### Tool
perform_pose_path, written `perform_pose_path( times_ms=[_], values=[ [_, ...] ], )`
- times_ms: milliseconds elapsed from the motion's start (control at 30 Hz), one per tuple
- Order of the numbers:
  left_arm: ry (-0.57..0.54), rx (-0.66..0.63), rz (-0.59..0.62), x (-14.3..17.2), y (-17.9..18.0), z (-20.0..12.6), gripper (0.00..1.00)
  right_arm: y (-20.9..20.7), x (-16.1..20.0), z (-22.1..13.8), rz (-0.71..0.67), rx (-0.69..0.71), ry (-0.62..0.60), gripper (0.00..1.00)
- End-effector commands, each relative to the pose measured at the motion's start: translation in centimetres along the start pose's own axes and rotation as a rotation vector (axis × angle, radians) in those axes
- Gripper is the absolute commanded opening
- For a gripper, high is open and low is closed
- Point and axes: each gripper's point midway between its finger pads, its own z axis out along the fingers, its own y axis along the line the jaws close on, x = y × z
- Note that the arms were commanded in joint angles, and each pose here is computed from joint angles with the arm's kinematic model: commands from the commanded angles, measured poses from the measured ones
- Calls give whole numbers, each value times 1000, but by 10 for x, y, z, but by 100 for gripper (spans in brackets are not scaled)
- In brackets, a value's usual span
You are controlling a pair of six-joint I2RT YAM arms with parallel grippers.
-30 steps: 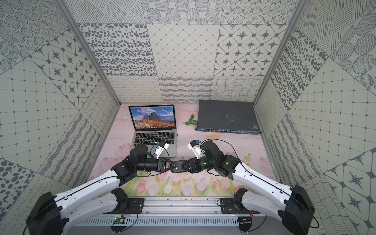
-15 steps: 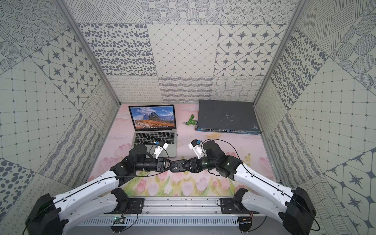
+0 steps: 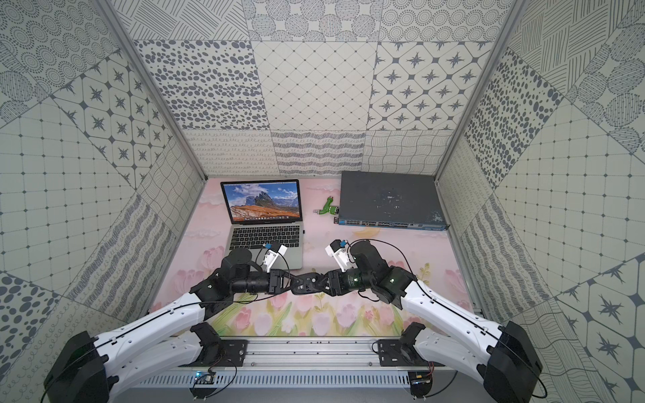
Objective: Remove the wireless mouse receiver from the laptop
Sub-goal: Remove the lid from the mouse.
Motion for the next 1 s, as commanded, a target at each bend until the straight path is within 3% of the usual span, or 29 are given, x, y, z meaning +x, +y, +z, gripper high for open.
perform_pose_path(
  times_ms=[0, 333, 967],
  values=[
    [-31, 49, 36, -8, -11, -1, 9, 1, -1, 1, -4, -22, -8, 46],
    [-24, 45, 34, -5, -7, -2, 10, -1, -4, -3, 9, -23, -23, 27],
    [-31, 32, 28, -2, 2, -4, 10, 5, -9, -15, 13, -58, -53, 3]
  ],
)
